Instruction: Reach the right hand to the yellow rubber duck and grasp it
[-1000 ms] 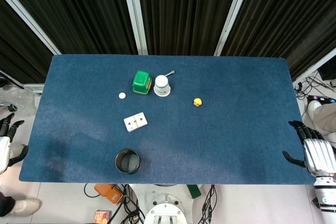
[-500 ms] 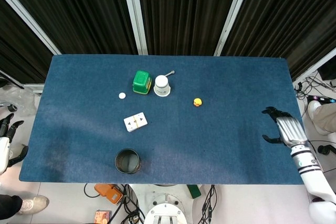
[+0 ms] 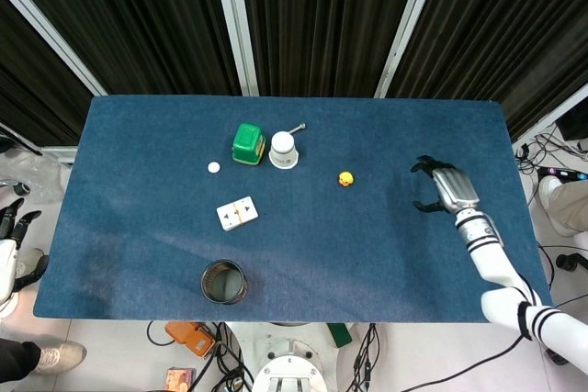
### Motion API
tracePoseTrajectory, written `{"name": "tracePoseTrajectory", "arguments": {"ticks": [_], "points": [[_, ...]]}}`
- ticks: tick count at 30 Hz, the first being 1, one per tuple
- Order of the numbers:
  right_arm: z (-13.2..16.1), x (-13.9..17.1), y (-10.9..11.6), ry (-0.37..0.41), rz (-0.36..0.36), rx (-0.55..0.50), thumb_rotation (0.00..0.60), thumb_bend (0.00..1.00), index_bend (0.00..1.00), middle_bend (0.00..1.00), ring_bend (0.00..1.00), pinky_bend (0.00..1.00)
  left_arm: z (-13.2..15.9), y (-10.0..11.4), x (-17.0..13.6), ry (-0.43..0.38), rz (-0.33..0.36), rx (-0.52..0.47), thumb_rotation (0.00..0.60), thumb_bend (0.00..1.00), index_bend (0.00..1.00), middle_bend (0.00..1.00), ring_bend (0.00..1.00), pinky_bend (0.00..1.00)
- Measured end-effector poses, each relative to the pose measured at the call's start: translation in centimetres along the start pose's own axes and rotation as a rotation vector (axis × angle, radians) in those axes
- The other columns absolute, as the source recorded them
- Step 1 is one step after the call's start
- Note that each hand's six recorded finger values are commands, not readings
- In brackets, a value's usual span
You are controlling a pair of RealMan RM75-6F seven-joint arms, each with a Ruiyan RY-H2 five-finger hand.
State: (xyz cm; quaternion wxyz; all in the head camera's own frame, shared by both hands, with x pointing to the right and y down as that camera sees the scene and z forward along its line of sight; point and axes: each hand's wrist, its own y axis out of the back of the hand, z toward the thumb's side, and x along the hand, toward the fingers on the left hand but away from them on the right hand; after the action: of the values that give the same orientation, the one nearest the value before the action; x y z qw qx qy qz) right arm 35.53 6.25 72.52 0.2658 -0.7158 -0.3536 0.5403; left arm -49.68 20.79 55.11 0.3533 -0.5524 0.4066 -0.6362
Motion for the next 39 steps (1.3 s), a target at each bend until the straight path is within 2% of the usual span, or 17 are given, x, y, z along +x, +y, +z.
{"name": "tracePoseTrajectory", "arguments": {"ticks": [8,22,33,39], "points": [[3.7,-2.5,-1.4,0.06,0.037,-0.03,0.6,0.33,0.39,0.23,0.28,0.28,0.0,-0.1,0.1,-0.001,-0.005,0.004,0.6,0.3,0.17,0.01,0.06,0.19],[5.2,-6.4,-3.1,0.029,0.068,-0.06,0.6,0.33,0.43,0.23,0.28,0.28,-0.1,-0.2,0.2,0.003,-0.009,0.0,0.6,0.3,0.17,0.01,0.06,0.19],[8.2,-7.6,-4.0,0.089,0.068,-0.087,0.6,0.33,0.45,0.23,0.28,0.28,-0.1,-0.2,0.2,0.0,-0.011,0.004,0.6,0.3,0.17,0.01,0.06,0.19],[9.3,-8.4,-4.3,0.098,0.077,-0.083,0.6,0.33,0.46,0.23,0.28,0.28,-0.1,-0.2,0.3,-0.001,-0.011,0.005,0.6,0.3,0.17,0.01,0.06,0.19]]}}
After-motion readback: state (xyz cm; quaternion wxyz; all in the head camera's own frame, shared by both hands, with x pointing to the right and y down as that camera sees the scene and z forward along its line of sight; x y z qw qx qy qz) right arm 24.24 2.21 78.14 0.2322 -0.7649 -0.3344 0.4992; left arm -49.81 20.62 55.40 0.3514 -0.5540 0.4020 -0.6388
